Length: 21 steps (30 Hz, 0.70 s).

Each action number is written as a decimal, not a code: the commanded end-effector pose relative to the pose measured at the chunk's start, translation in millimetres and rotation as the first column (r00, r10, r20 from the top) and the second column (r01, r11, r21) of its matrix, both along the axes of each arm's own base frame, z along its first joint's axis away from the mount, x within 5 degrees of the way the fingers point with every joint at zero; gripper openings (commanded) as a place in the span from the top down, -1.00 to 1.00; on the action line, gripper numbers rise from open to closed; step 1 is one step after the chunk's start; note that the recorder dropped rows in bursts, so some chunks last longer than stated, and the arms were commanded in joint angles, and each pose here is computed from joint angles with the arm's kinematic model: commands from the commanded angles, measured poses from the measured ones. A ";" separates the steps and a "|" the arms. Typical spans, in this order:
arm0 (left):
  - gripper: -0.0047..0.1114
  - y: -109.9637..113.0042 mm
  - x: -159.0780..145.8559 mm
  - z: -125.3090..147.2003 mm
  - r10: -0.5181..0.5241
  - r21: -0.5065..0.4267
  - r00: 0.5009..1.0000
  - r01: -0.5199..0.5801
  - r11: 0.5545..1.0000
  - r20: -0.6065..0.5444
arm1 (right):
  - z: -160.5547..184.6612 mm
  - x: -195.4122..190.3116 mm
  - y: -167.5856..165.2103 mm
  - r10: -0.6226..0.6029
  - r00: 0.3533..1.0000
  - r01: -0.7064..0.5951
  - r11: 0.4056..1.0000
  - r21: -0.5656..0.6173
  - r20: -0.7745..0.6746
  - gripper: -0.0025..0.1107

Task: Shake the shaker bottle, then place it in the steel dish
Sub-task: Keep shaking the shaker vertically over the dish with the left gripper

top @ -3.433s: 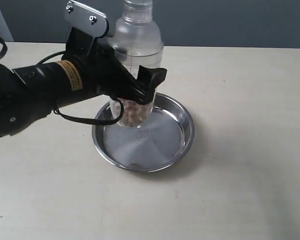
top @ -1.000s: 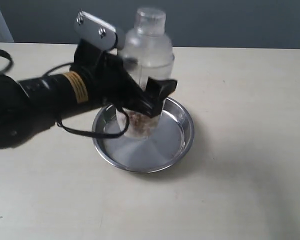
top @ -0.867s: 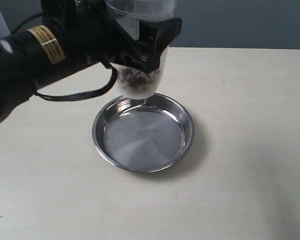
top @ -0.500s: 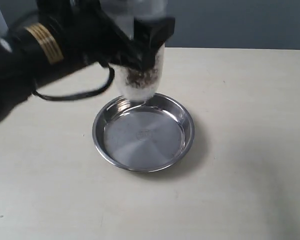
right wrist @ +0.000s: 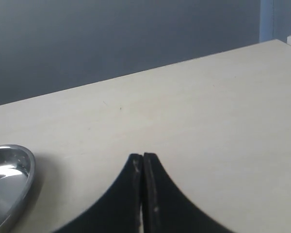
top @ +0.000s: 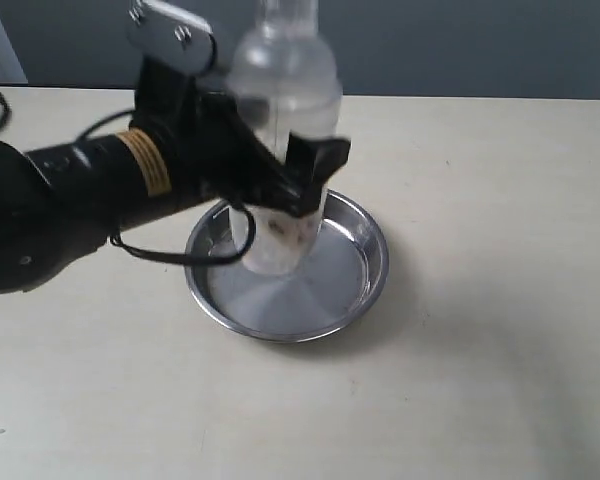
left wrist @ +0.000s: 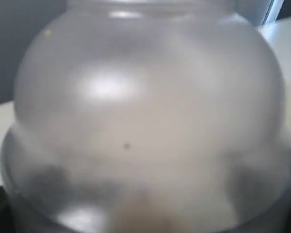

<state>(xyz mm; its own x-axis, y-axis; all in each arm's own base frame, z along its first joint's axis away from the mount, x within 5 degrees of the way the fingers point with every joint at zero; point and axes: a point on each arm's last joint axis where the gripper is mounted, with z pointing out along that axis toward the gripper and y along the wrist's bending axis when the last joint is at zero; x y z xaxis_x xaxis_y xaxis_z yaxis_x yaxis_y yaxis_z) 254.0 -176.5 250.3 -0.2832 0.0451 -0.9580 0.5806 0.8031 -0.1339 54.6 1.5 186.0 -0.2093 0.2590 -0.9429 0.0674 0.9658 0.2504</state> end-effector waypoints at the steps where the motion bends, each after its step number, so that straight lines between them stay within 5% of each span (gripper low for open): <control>1: 0.91 4.8 -8.0 71.0 -0.008 -0.065 0.980 0.021 0.998 0.198 | 0.2 -0.1 0.0 0.003 1.000 -0.003 1.000 -0.009 0.010 0.97; 3: 0.91 -0.2 -1.4 -10.9 0.014 -0.002 0.997 -0.014 1.000 -0.069 | 0.2 -0.1 0.0 0.003 1.000 -0.003 1.000 -0.009 0.010 0.97; 4: 0.91 -2.3 -1.1 -12.3 0.002 -0.048 0.998 -0.005 0.999 -0.057 | 0.2 -0.1 0.0 0.003 1.000 -0.003 1.000 -0.009 0.010 0.97; 7: 0.91 -7.5 -10.7 40.2 -0.094 -0.167 0.972 0.132 0.977 0.216 | 0.2 -0.1 0.0 0.003 1.000 -0.003 1.000 -0.007 0.010 0.97; 9: 0.91 -5.7 -10.0 32.0 -0.075 -0.103 0.989 0.089 0.991 0.131 | 0.2 -0.1 0.0 0.003 1.000 -0.003 1.000 -0.007 0.010 0.97; 11: 0.91 -6.8 -3.3 -21.6 -0.058 0.041 0.997 0.060 0.997 -0.047 | 0.2 -0.1 0.0 0.003 1.000 -0.003 1.000 -0.007 0.010 0.97; 12: 0.91 -5.0 2.8 -30.9 -0.020 0.012 0.996 0.021 1.000 -0.083 | 0.2 -0.1 0.0 0.003 1.000 -0.003 1.000 -0.007 0.010 0.97; 14: 0.91 -8.0 1.0 25.4 -0.064 -0.142 0.985 0.087 0.986 0.158 | 0.2 -0.1 0.0 0.003 1.000 -0.003 1.000 -0.007 0.010 0.97; 16: 0.91 -3.7 -5.2 61.3 -0.063 -0.132 0.964 0.100 0.986 0.260 | 0.2 -0.1 0.0 0.003 1.000 -0.003 1.000 -0.007 0.010 0.97; 19: 0.91 -1.5 2.2 4.3 -0.027 0.055 1.000 0.027 0.998 -0.004 | 0.2 -0.1 0.0 0.003 1.000 -0.003 1.000 -0.007 0.010 0.97; 21: 0.91 0.3 5.9 -15.0 -0.010 0.075 0.998 0.015 0.997 -0.059 | 0.2 -0.1 0.0 0.003 1.000 -0.003 1.000 -0.007 0.010 0.97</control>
<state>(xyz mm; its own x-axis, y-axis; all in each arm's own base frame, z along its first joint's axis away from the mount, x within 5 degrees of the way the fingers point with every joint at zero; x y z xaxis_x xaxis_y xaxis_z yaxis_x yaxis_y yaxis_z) 255.6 -180.1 278.4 -0.1751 0.0183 -0.9844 0.6312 0.7694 -0.0980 54.6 1.5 186.0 -0.2093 0.2590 -0.9429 0.0674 0.9658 0.2504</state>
